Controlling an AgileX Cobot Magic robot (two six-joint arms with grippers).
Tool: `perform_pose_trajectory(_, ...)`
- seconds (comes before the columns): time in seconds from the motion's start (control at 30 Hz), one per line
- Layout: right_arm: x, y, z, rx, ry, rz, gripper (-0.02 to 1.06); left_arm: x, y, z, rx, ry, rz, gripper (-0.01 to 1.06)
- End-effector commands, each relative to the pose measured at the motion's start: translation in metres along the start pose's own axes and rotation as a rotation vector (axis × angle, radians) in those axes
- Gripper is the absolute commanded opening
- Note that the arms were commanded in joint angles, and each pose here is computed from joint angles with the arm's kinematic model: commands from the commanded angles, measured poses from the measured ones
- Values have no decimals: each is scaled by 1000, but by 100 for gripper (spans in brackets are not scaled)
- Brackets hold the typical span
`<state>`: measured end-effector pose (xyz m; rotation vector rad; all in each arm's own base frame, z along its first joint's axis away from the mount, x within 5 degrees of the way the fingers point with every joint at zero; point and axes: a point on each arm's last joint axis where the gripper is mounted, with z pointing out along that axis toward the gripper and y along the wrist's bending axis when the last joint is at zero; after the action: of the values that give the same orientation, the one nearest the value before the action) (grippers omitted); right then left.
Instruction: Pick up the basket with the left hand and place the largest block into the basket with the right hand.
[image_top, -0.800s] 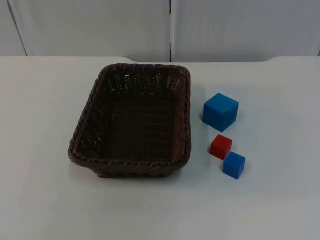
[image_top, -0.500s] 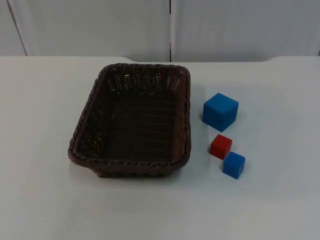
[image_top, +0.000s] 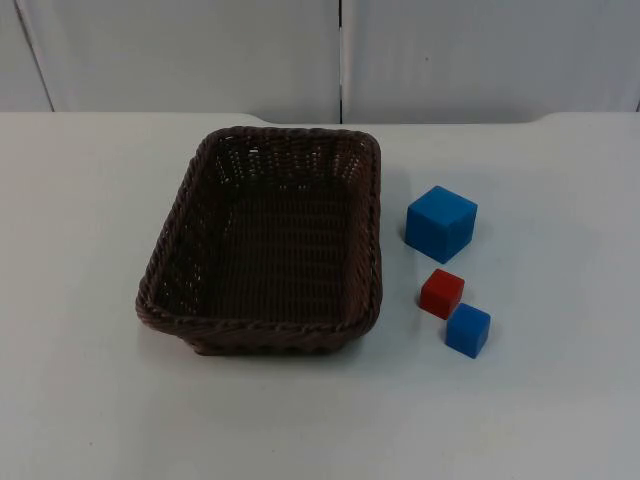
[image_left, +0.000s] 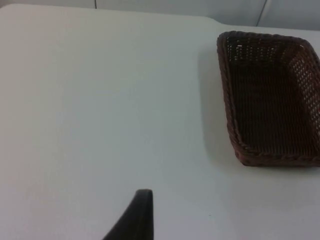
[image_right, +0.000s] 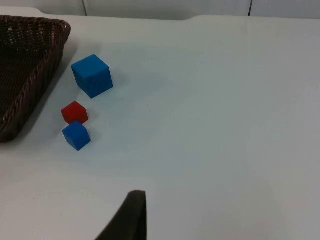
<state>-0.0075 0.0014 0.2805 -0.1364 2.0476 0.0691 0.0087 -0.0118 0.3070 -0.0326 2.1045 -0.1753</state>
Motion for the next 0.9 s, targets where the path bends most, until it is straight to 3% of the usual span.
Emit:
perform_pose_trajectory(0.0,0,0,0,2,-4,-3,105,-2,-2,-1,21,-3,-13,105)
perform_pose_trajectory(0.4,0,0,0,2,-4,-3,105,-11,-2,13,22,54,-26,105)
perform_pose_trajectory(0.87,0,0,0,2,-4,-3,105,-42,4,70,9,154,-24,105)
